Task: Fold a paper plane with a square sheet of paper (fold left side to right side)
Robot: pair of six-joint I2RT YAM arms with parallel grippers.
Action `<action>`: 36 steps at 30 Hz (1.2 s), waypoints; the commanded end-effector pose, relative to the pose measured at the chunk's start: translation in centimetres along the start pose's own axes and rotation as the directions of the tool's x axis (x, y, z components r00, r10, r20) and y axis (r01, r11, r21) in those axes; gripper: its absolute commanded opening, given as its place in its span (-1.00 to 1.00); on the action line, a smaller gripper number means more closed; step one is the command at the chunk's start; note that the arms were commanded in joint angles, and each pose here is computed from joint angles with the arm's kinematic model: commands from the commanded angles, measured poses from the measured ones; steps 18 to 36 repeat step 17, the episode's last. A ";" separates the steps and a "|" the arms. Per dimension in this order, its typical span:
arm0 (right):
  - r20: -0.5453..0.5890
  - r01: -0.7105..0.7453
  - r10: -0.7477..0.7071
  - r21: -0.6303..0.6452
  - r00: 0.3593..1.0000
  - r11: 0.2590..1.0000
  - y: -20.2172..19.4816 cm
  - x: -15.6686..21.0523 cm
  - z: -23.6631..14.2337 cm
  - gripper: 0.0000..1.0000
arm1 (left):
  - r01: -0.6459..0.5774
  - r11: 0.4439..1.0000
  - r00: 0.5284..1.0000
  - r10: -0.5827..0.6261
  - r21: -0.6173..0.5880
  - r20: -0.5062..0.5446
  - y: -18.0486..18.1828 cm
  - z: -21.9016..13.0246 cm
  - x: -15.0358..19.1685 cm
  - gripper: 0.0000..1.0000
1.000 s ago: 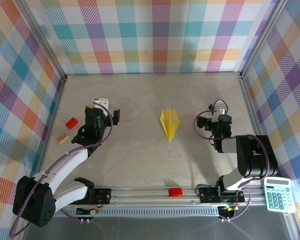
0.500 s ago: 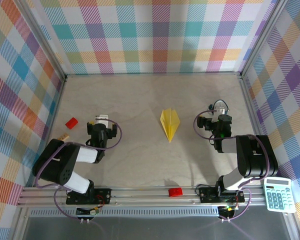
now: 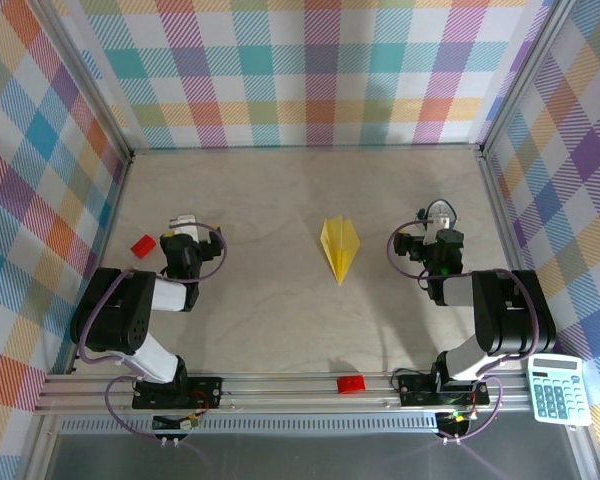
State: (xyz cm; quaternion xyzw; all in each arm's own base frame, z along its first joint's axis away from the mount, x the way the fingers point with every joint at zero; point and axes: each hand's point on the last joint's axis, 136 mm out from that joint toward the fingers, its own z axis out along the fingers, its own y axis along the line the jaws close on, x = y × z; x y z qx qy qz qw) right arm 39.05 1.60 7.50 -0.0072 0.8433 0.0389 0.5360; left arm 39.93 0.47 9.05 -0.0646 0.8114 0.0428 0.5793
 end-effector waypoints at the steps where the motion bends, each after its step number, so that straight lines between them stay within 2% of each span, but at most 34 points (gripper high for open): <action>1: 0.059 0.022 -0.021 -0.019 0.998 1.000 0.3 -1.8 0.1 0.97 | 0.028 0.999 0.999 -0.027 0.028 -0.035 -0.2 0.0 0.8 0.99; 36: 0.059 0.021 -0.020 -0.018 0.998 1.000 0.3 -1.8 0.1 0.97 | 0.026 0.999 0.999 -0.025 0.033 -0.035 -0.4 0.0 0.8 0.99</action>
